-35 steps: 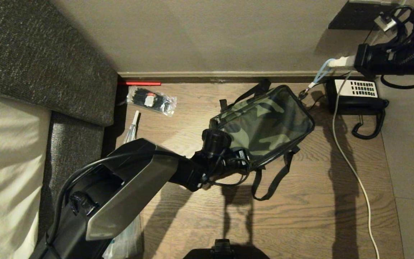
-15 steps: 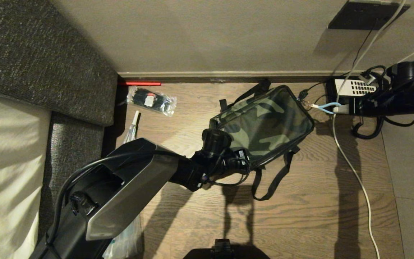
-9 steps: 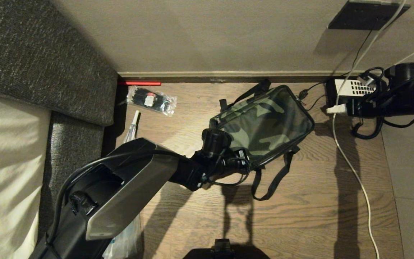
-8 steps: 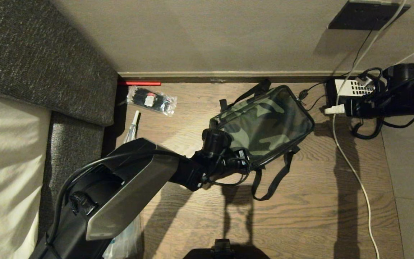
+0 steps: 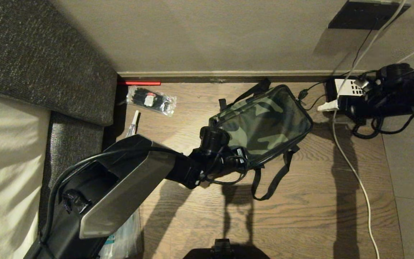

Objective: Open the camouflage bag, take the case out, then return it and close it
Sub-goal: Open the top of the storage box

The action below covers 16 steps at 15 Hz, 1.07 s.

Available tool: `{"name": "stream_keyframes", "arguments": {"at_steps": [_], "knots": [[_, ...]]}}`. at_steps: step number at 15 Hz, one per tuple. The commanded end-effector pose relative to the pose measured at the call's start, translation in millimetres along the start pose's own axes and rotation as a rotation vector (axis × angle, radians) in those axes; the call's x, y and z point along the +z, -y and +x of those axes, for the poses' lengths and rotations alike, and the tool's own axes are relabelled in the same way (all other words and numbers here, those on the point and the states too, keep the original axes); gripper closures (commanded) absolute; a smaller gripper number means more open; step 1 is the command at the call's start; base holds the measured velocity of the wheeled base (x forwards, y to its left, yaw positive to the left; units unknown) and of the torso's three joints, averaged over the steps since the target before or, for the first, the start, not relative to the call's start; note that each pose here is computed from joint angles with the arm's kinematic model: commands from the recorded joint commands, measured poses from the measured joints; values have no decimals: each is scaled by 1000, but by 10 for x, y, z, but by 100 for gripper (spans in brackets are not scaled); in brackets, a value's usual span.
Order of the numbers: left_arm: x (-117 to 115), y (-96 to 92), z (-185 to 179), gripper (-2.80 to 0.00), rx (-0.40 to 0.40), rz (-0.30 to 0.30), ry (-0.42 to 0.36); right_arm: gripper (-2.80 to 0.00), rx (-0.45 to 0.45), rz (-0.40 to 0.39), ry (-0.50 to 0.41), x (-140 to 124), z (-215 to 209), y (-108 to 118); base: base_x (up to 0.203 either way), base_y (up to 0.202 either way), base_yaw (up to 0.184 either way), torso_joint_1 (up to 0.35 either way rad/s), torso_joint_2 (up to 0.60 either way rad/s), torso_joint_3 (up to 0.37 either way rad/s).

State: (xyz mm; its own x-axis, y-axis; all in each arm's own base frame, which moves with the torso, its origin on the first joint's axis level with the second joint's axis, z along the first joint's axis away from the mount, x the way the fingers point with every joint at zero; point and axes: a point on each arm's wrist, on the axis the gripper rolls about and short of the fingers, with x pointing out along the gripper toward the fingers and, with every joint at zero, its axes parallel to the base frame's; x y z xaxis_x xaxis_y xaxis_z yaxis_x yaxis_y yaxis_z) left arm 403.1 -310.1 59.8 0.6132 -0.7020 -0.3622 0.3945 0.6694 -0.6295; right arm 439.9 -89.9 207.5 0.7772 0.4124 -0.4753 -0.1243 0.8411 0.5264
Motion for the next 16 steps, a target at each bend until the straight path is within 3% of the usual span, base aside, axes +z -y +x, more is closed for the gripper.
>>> {"name": "stream_keyframes", "arguments": {"at_steps": [1,4,12,16], "knots": [[127,80,-83,0,-22,1,34,-280,47,169,24,21,89,-171,0,0,0,0,0,0],[227,46,-135,0,-16,-4,56,-280,163,333,141,154,196,-395,0,0,0,0,0,0],[330,-7,-198,0,-6,-21,80,-280,180,374,142,97,410,-384,0,0,0,0,0,0],[430,-109,-254,0,12,-31,102,-280,176,491,160,89,468,-400,0,0,0,0,0,0]]}}
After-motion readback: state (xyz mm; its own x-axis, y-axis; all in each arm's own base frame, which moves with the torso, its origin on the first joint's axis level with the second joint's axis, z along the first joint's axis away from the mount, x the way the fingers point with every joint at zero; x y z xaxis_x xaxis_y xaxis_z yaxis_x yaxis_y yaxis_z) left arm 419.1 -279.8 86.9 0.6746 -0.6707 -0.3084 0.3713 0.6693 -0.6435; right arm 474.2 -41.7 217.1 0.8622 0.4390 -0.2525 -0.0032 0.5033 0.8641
